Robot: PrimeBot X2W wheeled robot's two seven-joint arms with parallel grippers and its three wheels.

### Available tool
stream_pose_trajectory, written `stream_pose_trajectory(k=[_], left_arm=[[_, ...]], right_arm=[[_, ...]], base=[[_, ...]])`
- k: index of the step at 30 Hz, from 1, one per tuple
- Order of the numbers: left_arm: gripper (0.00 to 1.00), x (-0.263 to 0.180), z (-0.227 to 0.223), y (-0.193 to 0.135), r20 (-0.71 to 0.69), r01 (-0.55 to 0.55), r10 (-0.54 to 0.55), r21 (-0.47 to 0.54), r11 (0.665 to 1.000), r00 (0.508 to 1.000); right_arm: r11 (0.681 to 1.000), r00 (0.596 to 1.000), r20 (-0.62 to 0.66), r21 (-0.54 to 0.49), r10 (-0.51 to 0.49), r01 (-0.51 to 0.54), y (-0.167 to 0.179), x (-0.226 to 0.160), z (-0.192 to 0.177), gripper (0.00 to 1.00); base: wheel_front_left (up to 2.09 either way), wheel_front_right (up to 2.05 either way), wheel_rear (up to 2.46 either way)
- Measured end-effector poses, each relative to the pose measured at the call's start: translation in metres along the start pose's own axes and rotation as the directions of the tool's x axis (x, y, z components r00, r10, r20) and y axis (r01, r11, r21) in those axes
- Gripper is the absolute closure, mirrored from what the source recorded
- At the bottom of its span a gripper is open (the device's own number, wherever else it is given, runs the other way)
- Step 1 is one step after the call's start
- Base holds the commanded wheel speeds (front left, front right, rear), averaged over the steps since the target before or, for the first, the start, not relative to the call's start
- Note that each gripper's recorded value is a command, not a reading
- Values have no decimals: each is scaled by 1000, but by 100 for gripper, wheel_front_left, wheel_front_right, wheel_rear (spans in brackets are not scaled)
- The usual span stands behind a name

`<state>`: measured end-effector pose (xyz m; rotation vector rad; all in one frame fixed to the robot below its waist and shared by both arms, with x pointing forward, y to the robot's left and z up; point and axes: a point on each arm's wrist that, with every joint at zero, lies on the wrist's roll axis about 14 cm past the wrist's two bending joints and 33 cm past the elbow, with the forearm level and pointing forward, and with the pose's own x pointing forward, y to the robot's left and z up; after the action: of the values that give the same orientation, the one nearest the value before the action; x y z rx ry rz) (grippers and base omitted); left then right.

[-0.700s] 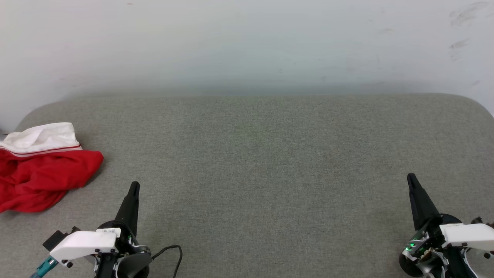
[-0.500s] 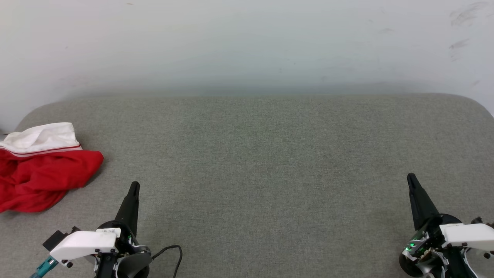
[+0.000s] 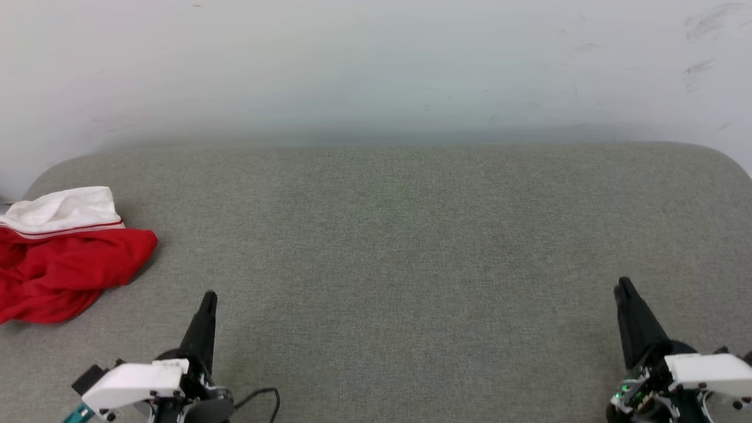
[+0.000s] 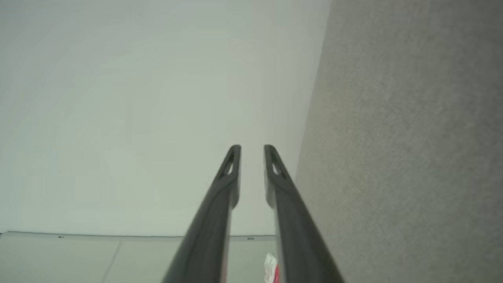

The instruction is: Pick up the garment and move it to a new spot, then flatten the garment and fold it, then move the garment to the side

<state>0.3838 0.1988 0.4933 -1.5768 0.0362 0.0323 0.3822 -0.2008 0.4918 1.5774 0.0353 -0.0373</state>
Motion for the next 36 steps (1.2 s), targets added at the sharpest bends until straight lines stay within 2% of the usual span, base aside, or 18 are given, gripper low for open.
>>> stream_pose_trajectory(k=[1, 4, 9, 15, 20, 27, 36], left_arm=[[0, -3, 0, 7, 0, -19, 19, -2, 1000, 1000], [0, -7, 1, 15, 10, -43, 43, -1, 999, 999], [0, -6, 4, 9, 31, -29, 27, 34, 999, 999], [0, -5, 10, 4, 60, -23, 15, 132, 991, 998], [0, -4, 12, -5, 73, -23, 6, 234, 972, 997], [0, -2, 8, -13, 81, -37, 5, 402, 915, 997], [0, -2, 3, -16, 96, -68, 14, 586, 807, 995]], right_arm=[[1000, 1000, 1, 1, -20, 20, -7, -3, 0, 0], [999, 999, 10, -4, -46, 46, -16, -8, 1, 0], [998, 999, 26, -52, -39, 41, -13, -7, 3, 0], [986, 999, 39, -166, -12, 19, -3, -5, 5, 0], [960, 999, 44, -279, 20, -6, 7, -3, 5, 0], [895, 997, 36, -444, 71, -48, 24, -1, 1, 0], [768, 995, 0, -636, 104, -81, 33, -3, -11, 0]], base=[[0, 0, 0], [0, 0, 0], [0, 0, 0], [0, 0, 0], [0, 0, 0], [0, 0, 0], [0, 0, 0]])
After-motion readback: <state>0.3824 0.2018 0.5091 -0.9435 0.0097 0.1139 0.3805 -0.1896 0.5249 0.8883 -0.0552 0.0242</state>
